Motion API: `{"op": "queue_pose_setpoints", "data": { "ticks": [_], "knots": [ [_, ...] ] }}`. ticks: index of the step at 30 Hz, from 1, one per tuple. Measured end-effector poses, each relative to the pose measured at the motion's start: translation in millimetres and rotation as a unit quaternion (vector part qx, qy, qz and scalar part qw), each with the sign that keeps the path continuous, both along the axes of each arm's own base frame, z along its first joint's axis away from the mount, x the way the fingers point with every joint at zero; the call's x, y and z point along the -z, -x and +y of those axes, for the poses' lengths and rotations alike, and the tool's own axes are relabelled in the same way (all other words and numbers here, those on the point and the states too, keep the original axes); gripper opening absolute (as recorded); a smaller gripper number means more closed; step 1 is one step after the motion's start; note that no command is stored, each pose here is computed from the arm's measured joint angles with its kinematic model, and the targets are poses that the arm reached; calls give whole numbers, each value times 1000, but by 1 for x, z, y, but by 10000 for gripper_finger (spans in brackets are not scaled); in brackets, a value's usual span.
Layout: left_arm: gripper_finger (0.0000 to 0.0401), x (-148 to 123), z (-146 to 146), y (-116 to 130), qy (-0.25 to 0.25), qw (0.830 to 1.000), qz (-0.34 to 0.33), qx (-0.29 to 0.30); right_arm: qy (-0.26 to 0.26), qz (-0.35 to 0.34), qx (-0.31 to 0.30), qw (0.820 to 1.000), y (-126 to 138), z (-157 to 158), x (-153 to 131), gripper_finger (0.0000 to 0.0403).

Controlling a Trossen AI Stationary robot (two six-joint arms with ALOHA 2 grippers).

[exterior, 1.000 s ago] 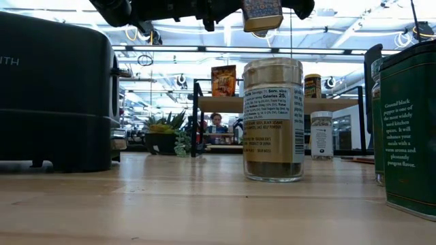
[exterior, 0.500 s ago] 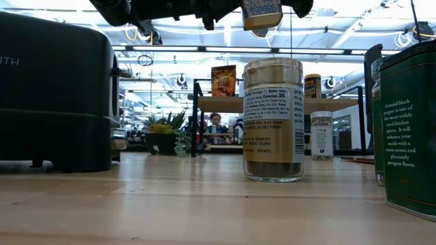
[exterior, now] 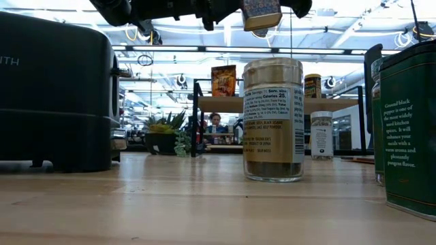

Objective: Shelf spices
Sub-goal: Put the red seasoning can on the shelf

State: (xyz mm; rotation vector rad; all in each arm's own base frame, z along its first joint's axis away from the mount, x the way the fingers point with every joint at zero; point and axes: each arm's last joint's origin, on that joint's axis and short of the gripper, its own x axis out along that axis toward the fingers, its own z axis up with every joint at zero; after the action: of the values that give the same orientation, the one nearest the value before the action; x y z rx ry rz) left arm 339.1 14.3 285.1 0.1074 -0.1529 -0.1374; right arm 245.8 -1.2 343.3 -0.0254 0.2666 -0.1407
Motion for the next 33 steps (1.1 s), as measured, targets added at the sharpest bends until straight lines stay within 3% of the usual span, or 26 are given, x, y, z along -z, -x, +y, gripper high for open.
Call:
{"op": "queue_pose_setpoints", "data": {
  "ticks": [10,15,23,33],
  "knots": [
    [271,-3,5,1,-3,1000,-16,-8,12,-18,7,1000,14,-1,-11,161],
    [271,-12,9,7,-4,1000,-25,1,33,-24,67,997,35,-7,-21,161],
    [272,-12,10,8,-2,1000,-21,-5,37,-42,91,994,74,-19,-35,161],
    [272,-11,-10,8,-26,998,-15,63,66,-23,131,989,98,-40,-37,161]
  ]
}}
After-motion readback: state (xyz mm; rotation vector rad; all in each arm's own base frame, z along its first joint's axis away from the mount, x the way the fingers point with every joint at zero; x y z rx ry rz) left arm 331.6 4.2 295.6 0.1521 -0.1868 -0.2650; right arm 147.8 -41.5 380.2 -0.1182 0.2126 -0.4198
